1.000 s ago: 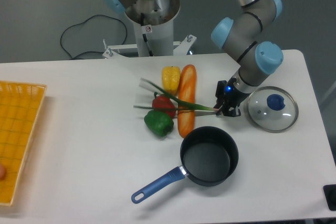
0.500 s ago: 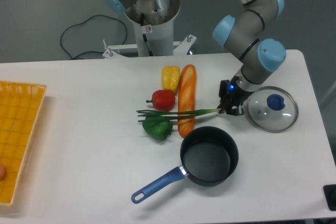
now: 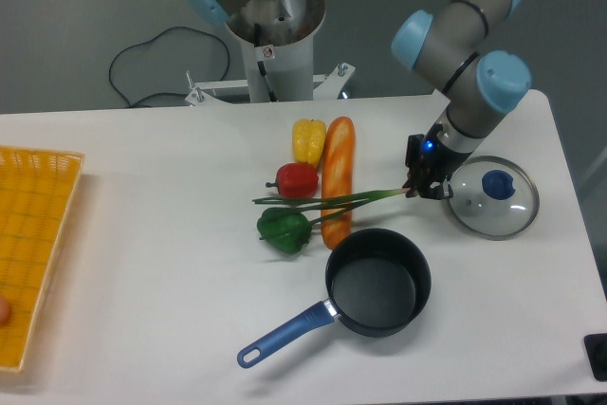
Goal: Pick up the green onion
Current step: 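Lift the green onion up by its root end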
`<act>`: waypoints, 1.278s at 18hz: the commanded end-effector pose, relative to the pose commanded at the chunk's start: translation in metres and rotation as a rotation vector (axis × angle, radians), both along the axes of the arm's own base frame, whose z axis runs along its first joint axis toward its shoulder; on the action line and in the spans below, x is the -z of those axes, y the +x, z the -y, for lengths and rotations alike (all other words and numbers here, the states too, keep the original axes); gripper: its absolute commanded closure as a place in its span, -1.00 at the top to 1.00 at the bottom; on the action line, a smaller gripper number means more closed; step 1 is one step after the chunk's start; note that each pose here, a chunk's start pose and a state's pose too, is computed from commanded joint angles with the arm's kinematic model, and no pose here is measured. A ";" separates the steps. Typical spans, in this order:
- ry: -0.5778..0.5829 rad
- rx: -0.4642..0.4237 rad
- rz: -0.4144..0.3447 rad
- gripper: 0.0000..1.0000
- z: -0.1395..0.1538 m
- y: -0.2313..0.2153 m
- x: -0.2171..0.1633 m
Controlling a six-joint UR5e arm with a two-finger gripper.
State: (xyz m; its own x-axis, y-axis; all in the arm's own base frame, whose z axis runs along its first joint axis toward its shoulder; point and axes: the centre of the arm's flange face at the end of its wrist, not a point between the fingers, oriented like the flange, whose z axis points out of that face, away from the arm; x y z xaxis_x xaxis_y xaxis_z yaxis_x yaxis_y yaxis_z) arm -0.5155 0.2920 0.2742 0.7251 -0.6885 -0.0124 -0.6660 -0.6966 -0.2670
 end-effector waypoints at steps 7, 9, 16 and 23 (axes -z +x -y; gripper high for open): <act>-0.107 -0.019 -0.089 -0.76 0.015 -0.012 -0.032; -0.135 -0.027 -0.126 -0.82 0.014 -0.018 -0.047; -0.121 -0.034 -0.187 -0.82 0.012 -0.027 -0.074; -0.107 -0.085 -0.244 -0.82 0.012 -0.042 -0.106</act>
